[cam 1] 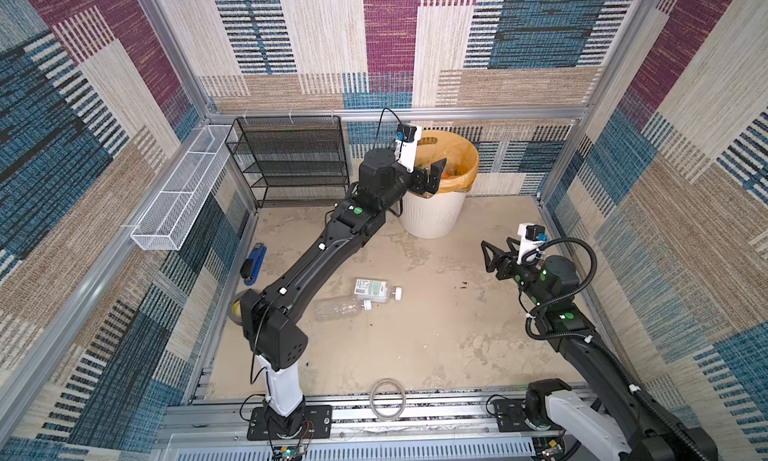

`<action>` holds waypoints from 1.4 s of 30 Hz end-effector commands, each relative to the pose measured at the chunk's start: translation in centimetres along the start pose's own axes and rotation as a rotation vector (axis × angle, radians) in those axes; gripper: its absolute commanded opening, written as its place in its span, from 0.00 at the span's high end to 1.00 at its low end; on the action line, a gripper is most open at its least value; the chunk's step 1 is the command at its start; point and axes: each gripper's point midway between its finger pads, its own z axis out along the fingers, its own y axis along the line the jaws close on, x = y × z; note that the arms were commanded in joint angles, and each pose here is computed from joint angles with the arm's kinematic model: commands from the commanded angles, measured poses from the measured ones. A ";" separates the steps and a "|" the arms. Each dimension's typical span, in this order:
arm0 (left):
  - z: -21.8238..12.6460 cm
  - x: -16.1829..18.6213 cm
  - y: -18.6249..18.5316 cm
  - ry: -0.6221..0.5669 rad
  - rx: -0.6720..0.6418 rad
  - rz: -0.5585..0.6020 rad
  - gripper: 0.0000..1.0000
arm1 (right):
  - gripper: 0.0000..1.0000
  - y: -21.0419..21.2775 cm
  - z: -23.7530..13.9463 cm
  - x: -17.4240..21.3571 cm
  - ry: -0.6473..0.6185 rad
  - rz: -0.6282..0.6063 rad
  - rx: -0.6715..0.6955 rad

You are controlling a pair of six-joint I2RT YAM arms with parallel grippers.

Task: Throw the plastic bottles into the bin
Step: 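Draw left gripper back while right gripper reaches the white-label bottle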

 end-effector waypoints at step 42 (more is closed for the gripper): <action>-22.2 17.6 12.3 0.483 -0.314 -0.022 0.08 | 0.10 18.8 13.1 20.9 0.789 -0.648 -0.514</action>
